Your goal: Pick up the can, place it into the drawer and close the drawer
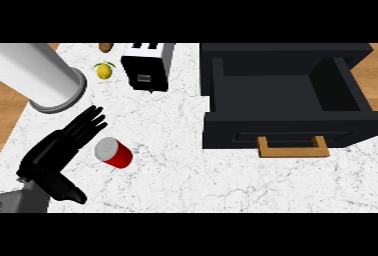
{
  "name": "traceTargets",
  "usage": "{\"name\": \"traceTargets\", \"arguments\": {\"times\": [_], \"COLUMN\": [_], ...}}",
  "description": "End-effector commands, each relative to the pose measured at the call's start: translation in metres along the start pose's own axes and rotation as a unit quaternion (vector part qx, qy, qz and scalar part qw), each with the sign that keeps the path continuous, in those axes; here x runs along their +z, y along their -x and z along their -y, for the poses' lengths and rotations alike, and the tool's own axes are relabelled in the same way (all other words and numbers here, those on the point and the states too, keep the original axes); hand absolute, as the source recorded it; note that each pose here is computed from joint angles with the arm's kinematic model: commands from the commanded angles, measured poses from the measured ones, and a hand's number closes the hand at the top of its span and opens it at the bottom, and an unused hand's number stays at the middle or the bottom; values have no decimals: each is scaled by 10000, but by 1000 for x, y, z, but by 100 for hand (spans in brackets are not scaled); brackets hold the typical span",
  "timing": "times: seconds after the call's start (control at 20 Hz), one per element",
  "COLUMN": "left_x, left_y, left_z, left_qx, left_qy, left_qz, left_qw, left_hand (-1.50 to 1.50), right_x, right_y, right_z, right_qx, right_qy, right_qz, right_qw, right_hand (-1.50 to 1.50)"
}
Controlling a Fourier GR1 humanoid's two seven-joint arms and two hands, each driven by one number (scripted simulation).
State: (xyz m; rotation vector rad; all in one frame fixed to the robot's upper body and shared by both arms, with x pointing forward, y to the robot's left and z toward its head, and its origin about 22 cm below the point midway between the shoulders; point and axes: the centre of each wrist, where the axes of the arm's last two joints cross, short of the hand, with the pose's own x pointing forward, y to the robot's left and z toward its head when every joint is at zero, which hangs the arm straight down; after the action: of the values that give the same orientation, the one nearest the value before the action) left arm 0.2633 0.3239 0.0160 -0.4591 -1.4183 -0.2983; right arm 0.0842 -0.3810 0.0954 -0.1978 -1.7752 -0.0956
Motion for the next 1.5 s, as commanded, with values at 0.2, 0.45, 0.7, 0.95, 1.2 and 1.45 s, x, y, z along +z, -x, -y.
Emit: {"name": "traceTargets", "arguments": {"times": [0.2,0.45,0.7,0.95,1.2,1.45], "left_x": [-7,-3,-7,1,2,-25], "left_y": [43,56,90,110,124,129], "left_z": [-26,-60,-47,-53,-46,-31], "left_qx": [-8,-77,-28,118,240,271], "left_qy": [-319,-482,-344,-375,-445,-226], "left_qz": [3,-206,-99,-379,-484,-522], "left_qw": [9995,9986,9994,9985,9975,9980], "left_hand": [-150,-150,-150,-150,-150,-150], "right_x": [-8,-4,4,-3,29,6], "right_y": [-2,-7,-2,-15,-14,-19], "right_z": [4,9,-11,5,-6,-12], "right_qx": [-3,-46,-13,-52,-26,-67], "right_qy": [47,-106,-38,-109,-49,-36], "right_qz": [-6,54,51,51,93,97], "right_qw": [10000,9999,10000,9999,9999,9999], "right_hand": [-150,-150,-150,-150,-150,-150]}}
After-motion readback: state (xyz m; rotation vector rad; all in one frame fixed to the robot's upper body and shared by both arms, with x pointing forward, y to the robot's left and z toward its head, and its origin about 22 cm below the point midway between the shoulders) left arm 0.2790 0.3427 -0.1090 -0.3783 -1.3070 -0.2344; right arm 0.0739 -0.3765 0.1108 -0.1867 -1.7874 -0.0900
